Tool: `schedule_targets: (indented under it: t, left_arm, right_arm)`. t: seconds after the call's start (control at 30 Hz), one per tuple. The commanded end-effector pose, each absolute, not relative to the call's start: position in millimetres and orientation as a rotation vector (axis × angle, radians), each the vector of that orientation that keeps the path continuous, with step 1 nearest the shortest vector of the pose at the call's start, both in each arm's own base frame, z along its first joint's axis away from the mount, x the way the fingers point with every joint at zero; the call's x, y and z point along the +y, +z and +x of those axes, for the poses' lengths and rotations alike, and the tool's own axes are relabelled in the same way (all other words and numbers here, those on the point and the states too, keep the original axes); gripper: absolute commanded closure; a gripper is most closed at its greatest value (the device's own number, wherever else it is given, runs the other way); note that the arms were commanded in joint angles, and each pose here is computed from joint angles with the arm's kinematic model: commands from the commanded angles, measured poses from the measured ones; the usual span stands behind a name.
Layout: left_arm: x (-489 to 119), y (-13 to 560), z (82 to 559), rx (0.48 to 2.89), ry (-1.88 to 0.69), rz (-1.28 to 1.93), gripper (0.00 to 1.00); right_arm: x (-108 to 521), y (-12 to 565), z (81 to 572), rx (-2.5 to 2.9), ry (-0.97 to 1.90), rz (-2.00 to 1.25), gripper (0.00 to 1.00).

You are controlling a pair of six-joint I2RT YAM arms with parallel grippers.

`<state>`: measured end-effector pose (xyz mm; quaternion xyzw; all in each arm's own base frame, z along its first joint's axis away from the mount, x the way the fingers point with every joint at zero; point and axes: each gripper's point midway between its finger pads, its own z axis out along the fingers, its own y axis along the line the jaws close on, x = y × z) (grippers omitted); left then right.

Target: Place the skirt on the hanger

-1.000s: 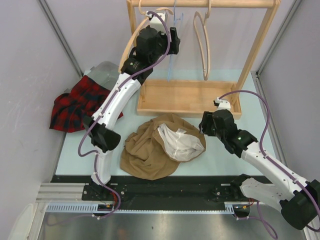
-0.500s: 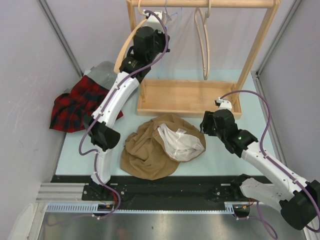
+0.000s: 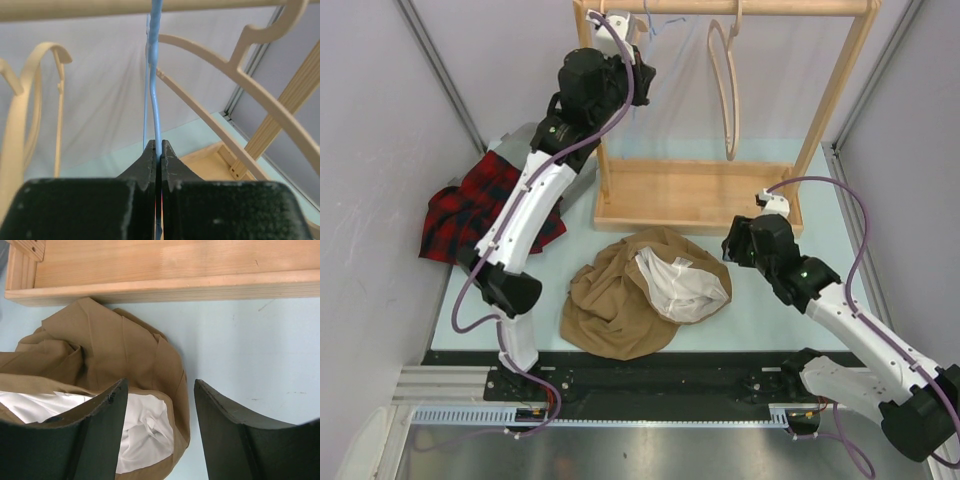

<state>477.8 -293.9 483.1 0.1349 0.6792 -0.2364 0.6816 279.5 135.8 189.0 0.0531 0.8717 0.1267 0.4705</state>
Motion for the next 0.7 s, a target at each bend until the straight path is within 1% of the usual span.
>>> schedule_targets:
  t: [0.0, 0.07, 0.1, 0.13, 0.17, 0.2, 0.23, 0.27, 0.3, 0.33, 0.37, 0.4, 0.43, 0.47, 0.5, 0.57, 0.6, 0.67]
  left_arm:
    - [-279.2, 534.4, 448.2, 1.4, -0.554, 0.318, 1.0]
    - [-277.6, 535.8, 442.1, 1.409, -0.566, 0.319, 1.0]
    - [-277.8, 534.3, 439.2, 1.418, -0.57, 0.325, 1.0]
    - [-279.0, 522.7, 437.0, 1.453, -0.574, 0.341, 1.0]
    - [-277.8, 518.3, 434.1, 1.467, -0.578, 0.346, 1.0]
    - [-271.6, 526.1, 419.7, 1.456, -0.587, 0.35, 1.0]
    - [-275.5, 503.0, 416.6, 1.505, -0.597, 0.382, 1.0]
    - [-274.1, 495.5, 410.3, 1.52, -0.602, 0.398, 1.0]
    - [-264.5, 509.5, 388.2, 1.485, -0.616, 0.408, 1.0]
    - [-266.5, 480.2, 385.0, 1.543, -0.618, 0.433, 1.0]
    - [-264.7, 477.4, 372.5, 1.542, -0.634, 0.451, 1.0]
    - [-254.9, 486.9, 352.0, 1.513, -0.649, 0.456, 1.0]
    - [-254.4, 463.0, 344.3, 1.556, -0.659, 0.477, 1.0]
    - [-255.2, 457.0, 332.0, 1.561, -0.693, 0.504, 1.0]
    - [-252.7, 452.2, 322.2, 1.565, -0.709, 0.515, 1.0]
    - [-248.1, 435.1, 291.9, 1.584, -0.768, 0.556, 1.0]
    - [-247.1, 414.5, 282.4, 1.623, -0.787, 0.578, 1.0]
    - [-244.4, 412.4, 251.2, 1.601, -0.864, 0.63, 1.0]
  right_arm:
    - [133.1, 217.3, 281.9, 2.065, 0.345, 0.176, 0.39]
    - [131.5, 218.0, 280.6, 2.065, 0.342, 0.182, 0.38]
    - [131.0, 217.8, 278.6, 2.07, 0.339, 0.174, 0.34]
    - [129.8, 221.7, 277.4, 2.061, 0.34, 0.173, 0.2]
    - [128.2, 222.6, 276.0, 2.058, 0.332, 0.165, 0.15]
    - [125.8, 223.2, 274.6, 2.056, 0.323, 0.159, 0.11]
    - [124.6, 228.5, 272.9, 2.039, 0.329, 0.15, 0.04]
    - [124.7, 228.0, 271.4, 2.042, 0.322, 0.116, 0.03]
    - [124.9, 229.2, 270.6, 2.043, 0.321, 0.096, 0.02]
    - [125.8, 230.2, 270.5, 2.045, 0.319, 0.076, 0.02]
    - [129.1, 229.9, 269.6, 2.053, 0.332, 0.051, 0.03]
    - [129.4, 227.2, 269.3, 2.067, 0.32, 0.022, 0.09]
    - [131.1, 227.0, 269.2, 2.076, 0.32, 0.005, 0.12]
    - [136.4, 225.1, 269.9, 2.095, 0.332, -0.022, 0.15]
    - [138.5, 222.8, 268.3, 2.111, 0.328, -0.057, 0.22]
    - [146.6, 219.2, 266.2, 2.136, 0.347, -0.105, 0.27]
    - [148.1, 216.5, 264.6, 2.146, 0.341, -0.133, 0.3]
    - [156.5, 212.7, 257.6, 2.16, 0.362, -0.199, 0.34]
